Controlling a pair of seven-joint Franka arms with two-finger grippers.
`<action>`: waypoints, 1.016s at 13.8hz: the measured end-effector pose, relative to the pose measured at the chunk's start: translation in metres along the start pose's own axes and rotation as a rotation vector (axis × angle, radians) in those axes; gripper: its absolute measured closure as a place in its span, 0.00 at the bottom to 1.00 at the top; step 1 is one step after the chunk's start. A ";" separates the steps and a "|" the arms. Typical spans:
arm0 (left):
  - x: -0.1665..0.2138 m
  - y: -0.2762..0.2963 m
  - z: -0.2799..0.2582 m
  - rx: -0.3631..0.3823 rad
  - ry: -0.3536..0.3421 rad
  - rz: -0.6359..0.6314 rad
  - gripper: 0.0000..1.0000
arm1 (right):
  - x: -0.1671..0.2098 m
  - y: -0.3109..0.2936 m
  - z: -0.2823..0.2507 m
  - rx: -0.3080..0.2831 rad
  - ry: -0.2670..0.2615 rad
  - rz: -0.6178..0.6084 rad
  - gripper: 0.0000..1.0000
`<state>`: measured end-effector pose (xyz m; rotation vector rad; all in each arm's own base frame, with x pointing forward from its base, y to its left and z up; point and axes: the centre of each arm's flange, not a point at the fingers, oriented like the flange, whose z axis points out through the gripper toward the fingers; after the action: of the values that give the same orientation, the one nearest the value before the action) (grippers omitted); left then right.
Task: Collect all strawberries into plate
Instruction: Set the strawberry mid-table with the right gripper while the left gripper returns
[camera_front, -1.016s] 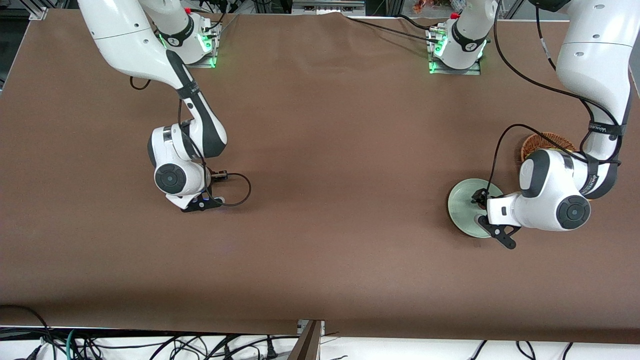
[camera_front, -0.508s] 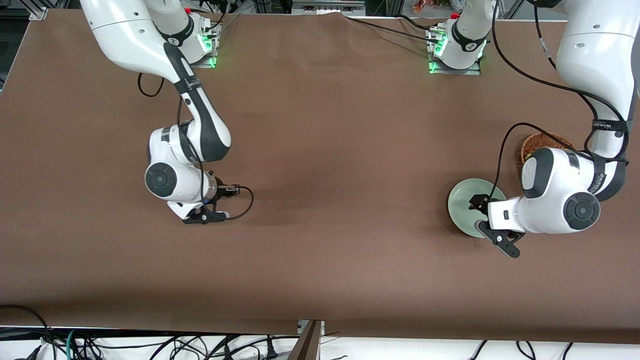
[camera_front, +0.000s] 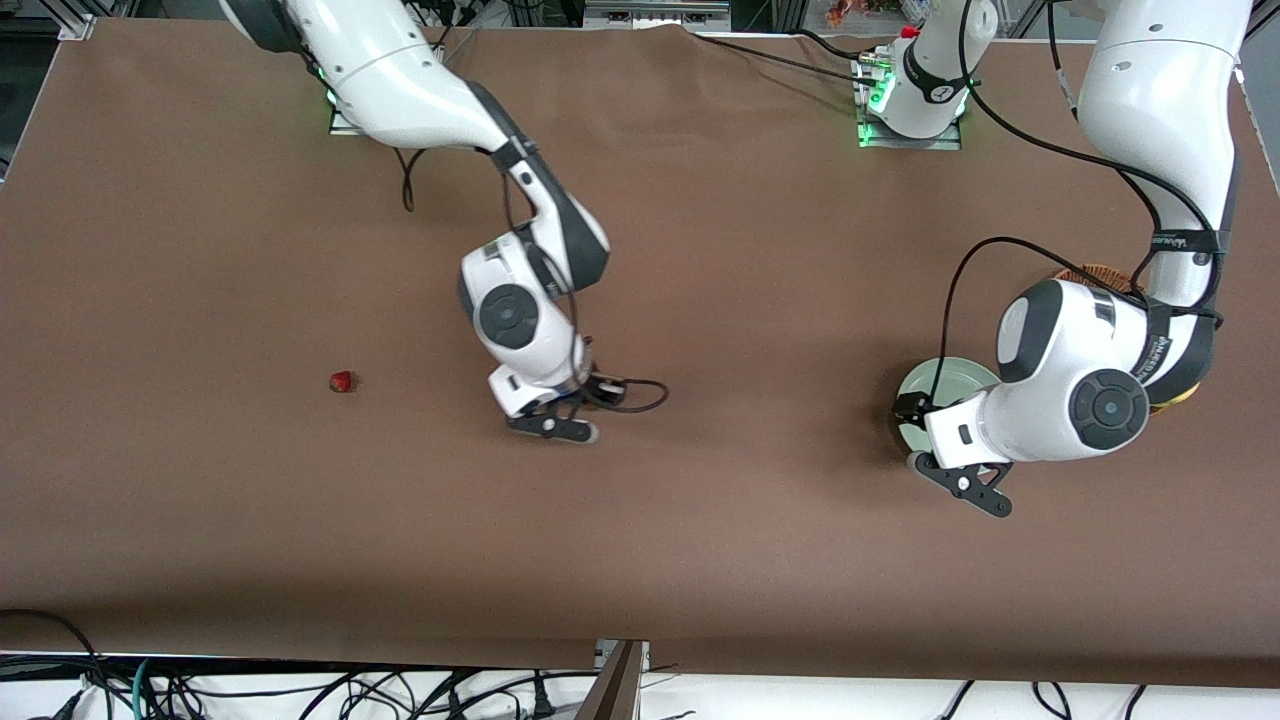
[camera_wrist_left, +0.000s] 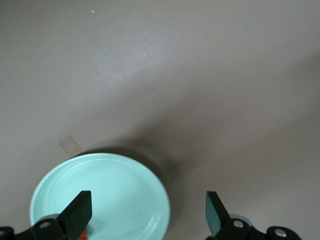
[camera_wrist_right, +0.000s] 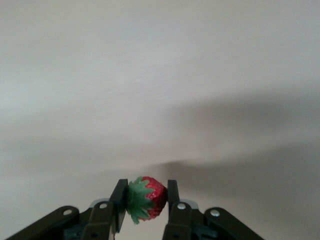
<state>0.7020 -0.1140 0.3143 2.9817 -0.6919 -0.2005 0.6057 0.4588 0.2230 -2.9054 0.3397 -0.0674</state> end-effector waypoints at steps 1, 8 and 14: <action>0.003 0.010 0.000 0.001 -0.001 -0.030 0.00 | -0.014 -0.017 0.008 0.032 0.027 0.016 0.64; 0.011 0.042 0.002 -0.053 0.002 -0.168 0.00 | -0.103 -0.114 0.038 0.267 0.083 0.093 0.64; 0.013 0.048 0.004 -0.147 0.007 -0.215 0.00 | -0.141 -0.127 0.069 0.339 0.108 0.102 0.49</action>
<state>0.6917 -0.1632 0.3141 2.9082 -0.3382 -0.2423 0.5022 0.6264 0.1802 -2.5502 0.4468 -0.2417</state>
